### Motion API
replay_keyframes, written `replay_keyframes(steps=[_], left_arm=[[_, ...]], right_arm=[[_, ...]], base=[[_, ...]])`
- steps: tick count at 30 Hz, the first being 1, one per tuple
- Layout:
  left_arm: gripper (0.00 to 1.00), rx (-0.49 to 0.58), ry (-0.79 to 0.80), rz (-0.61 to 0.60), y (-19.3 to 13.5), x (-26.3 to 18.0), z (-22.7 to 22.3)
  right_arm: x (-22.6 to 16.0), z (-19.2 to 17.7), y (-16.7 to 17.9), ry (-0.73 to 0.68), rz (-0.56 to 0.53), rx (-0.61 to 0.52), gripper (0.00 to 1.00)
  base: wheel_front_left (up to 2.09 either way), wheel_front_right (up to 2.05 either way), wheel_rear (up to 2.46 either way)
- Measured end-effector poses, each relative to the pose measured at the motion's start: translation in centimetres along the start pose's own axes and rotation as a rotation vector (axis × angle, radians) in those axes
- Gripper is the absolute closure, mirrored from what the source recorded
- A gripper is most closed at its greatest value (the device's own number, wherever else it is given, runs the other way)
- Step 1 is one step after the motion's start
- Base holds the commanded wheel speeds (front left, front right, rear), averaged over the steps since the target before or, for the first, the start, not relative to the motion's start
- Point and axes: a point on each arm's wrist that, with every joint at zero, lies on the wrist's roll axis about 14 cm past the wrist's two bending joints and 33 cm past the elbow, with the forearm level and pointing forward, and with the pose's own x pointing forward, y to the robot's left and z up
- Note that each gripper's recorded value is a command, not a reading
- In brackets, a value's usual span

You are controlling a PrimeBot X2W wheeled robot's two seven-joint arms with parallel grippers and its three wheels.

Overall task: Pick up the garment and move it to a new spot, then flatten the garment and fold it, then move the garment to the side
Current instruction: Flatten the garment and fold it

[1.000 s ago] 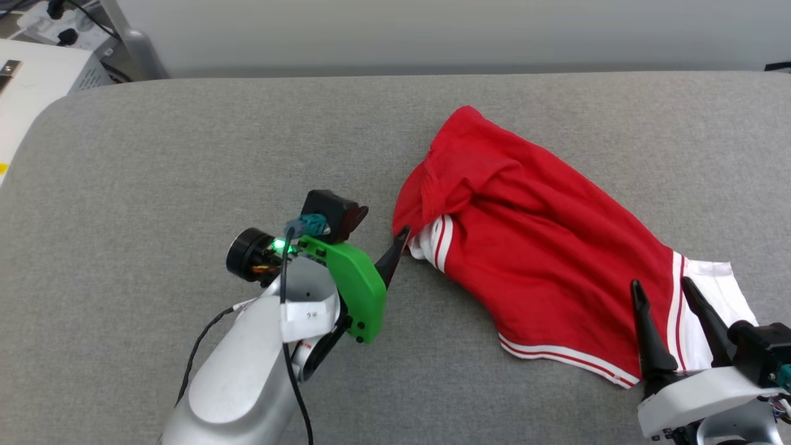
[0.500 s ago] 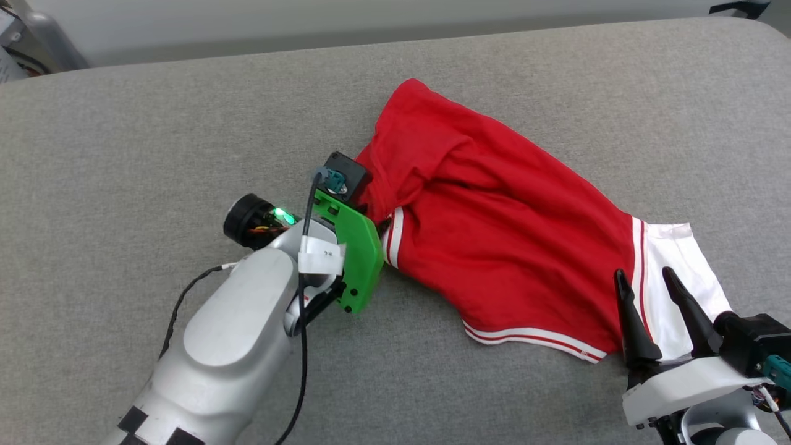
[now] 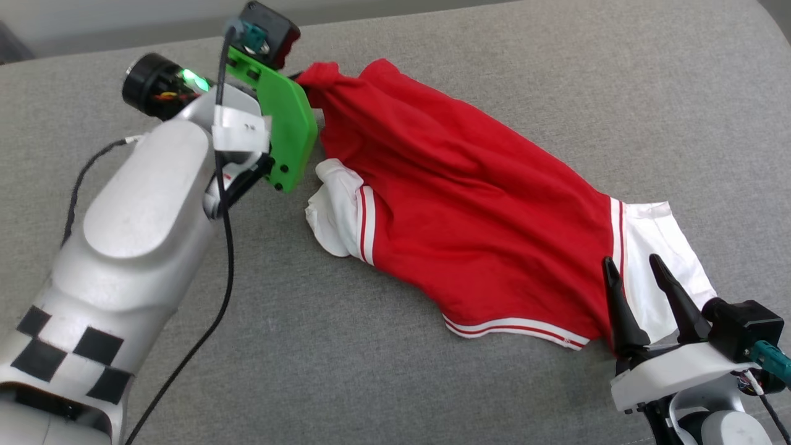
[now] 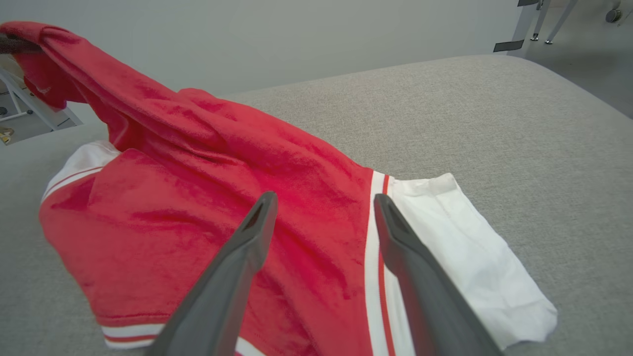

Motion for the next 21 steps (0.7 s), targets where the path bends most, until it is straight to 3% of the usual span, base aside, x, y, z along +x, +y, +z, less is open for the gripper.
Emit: replay_keyframes(steps=[7, 15, 16, 17, 21], left_arm=[[1.0, -0.026, 0.057, 0.015, 1.8, 3.0, -1.9], [1.0, -0.116, 0.233, -0.044, -0.3, 5.5, -8.4], [0.54, -0.128, 0.215, -0.049, -0.7, 5.4, -8.8], [0.0, -0.132, 0.206, -0.044, -0.6, 5.2, -8.8], [0.0, -0.132, 0.113, -0.004, 0.3, 4.4, -8.2]], right_arm=[[1.1, -0.3, -0.2, -0.002, -0.005, -0.008, 0.0], [1.1, -0.6, -1.1, -0.012, -0.036, -0.016, 0.0], [1.4, -0.1, -1.2, -0.031, -0.033, -0.032, 0.0], [1.5, 0.0, -1.1, -0.035, -0.031, -0.037, 0.0], [1.8, 0.7, -0.9, -0.057, -0.023, -0.045, 0.0]], base=[[0.0, 0.0, 0.0], [0.0, 0.0, 0.0], [0.0, 0.0, 0.0], [0.0, 0.0, 0.0], [0.0, 0.0, 0.0]])
